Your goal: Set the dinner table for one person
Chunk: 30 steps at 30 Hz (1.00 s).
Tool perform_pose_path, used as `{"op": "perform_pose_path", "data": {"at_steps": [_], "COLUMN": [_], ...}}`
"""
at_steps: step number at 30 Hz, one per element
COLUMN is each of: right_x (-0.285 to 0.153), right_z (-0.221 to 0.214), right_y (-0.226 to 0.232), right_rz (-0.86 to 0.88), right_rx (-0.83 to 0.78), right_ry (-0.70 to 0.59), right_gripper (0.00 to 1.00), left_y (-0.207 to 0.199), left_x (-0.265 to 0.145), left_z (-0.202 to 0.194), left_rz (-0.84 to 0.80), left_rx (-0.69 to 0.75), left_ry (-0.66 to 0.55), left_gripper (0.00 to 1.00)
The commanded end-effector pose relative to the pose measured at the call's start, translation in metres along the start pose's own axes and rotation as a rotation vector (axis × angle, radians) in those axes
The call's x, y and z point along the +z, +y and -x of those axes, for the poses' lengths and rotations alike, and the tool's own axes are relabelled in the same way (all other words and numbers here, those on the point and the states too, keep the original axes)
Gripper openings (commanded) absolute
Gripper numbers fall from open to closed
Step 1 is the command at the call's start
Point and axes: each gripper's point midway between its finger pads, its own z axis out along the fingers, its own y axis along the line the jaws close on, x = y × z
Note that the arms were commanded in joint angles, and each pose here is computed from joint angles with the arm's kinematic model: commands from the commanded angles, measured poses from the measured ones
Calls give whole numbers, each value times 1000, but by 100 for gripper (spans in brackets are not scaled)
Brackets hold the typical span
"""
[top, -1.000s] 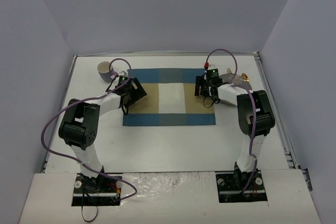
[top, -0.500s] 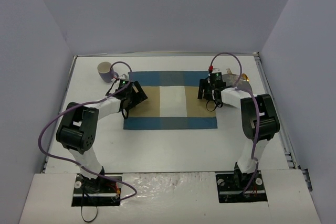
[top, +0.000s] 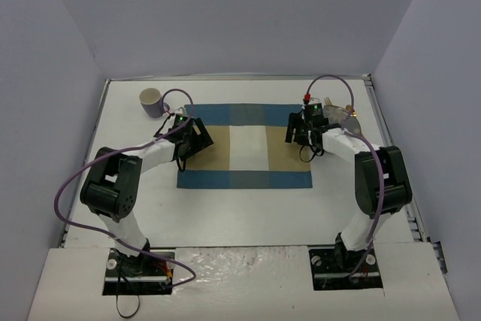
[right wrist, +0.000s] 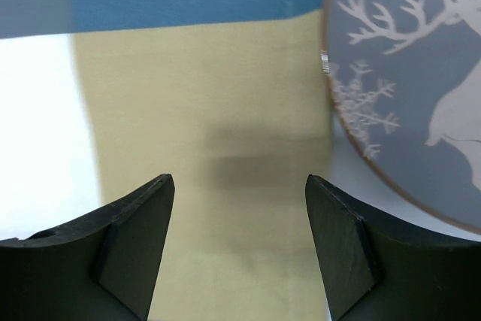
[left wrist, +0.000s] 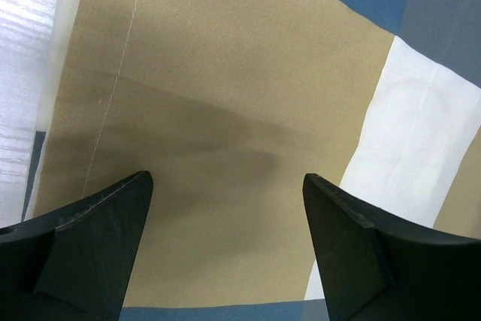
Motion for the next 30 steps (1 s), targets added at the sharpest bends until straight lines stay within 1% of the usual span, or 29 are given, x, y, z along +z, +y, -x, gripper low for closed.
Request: {"op": "perform_pose_path", "data": {"at_steps": [1,4,6,11,16,22,28,30], "right_x": [-23,-21,-18,-9,-4,-12,-38,-52], "right_z": [-3,-19,-41,-63,-73,-67,-34,-19], "right_y": [38,40,34,19,-1,-16,3,8], "right_rz": [135,148,145,102,46,9,88,109], "right_rx": [38,76,104,136,164,181,195,202], "right_ry": [-11,18,51,70,73,38,-31,-73], "right_gripper": [68,68,68,68,68,68,68,68], "left_y": [31,32,35,37,40,41,31,29], "left_x": [-9,-8,-7,-5,-4,-4,-6,-8], "left_z": [-39,-39,-39,-38,-40,-38,-29,-27], "left_rz": [109,110,120,134,145,152,127,125], "left_rx": [-13,-9,6,12,11,9,27,42], "left_ry": [124,123,126,124,127,122,104,105], "left_gripper": [79,79,79,79,79,79,79,82]}}
